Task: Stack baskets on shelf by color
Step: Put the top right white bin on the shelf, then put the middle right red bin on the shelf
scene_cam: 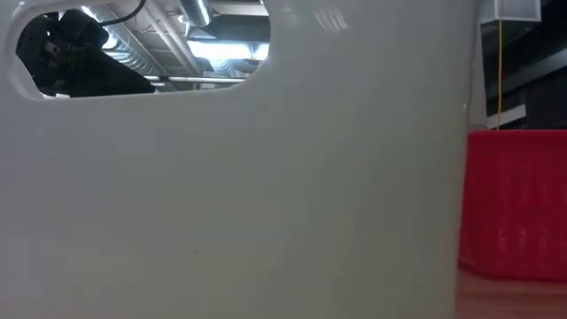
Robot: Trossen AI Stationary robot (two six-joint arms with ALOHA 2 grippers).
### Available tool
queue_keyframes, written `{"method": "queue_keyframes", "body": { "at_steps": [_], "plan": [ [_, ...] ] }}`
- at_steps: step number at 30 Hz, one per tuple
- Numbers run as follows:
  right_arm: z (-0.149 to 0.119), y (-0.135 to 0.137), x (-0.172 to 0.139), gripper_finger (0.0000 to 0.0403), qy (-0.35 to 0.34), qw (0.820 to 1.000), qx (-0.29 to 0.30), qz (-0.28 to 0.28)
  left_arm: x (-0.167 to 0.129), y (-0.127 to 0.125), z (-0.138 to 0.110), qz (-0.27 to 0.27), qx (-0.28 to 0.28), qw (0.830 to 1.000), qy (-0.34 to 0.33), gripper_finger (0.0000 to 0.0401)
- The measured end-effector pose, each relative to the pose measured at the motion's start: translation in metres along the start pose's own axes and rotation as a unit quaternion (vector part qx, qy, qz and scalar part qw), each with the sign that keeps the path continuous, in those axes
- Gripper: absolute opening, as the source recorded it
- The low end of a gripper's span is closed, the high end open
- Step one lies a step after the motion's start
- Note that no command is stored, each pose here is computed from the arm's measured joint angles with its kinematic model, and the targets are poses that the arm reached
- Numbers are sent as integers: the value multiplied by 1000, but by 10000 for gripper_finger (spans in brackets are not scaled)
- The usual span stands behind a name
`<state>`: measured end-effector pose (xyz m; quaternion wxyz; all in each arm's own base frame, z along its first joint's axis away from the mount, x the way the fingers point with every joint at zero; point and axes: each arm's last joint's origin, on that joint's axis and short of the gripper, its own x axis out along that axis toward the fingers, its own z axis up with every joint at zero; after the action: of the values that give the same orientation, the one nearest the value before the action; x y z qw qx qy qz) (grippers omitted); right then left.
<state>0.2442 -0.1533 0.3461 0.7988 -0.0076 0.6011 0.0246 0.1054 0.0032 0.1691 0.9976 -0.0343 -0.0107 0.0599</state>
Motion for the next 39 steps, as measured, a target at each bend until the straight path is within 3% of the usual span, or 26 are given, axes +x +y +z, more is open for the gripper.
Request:
{"method": "queue_keyframes", "body": {
  "at_steps": [14, 22, 30, 33, 36, 39],
  "plan": [
    [1, 0, 0, 78, -5, 999, 38, 1, 0, 0, 0, 0, -1, 1000, 0, 74],
    [4, 2, -3, 83, -14, 998, 55, -3, 0, 0, 0, 0, -1, 1000, 0, 74],
    [18, 15, -33, 84, -60, 997, 44, -20, 0, 0, 0, 0, -2, 1000, 0, 74],
    [23, 28, -45, 84, -83, 993, 75, 27, 0, 0, 0, 0, -2, 1000, 0, 74],
    [27, 46, -51, 84, -94, 981, 112, 128, 0, 0, 0, -1, -1, 1000, 0, 74],
    [31, 69, -45, 84, -85, 967, 86, 226, 0, 0, 0, 0, 0, 1000, 0, 74]
  ]
}}
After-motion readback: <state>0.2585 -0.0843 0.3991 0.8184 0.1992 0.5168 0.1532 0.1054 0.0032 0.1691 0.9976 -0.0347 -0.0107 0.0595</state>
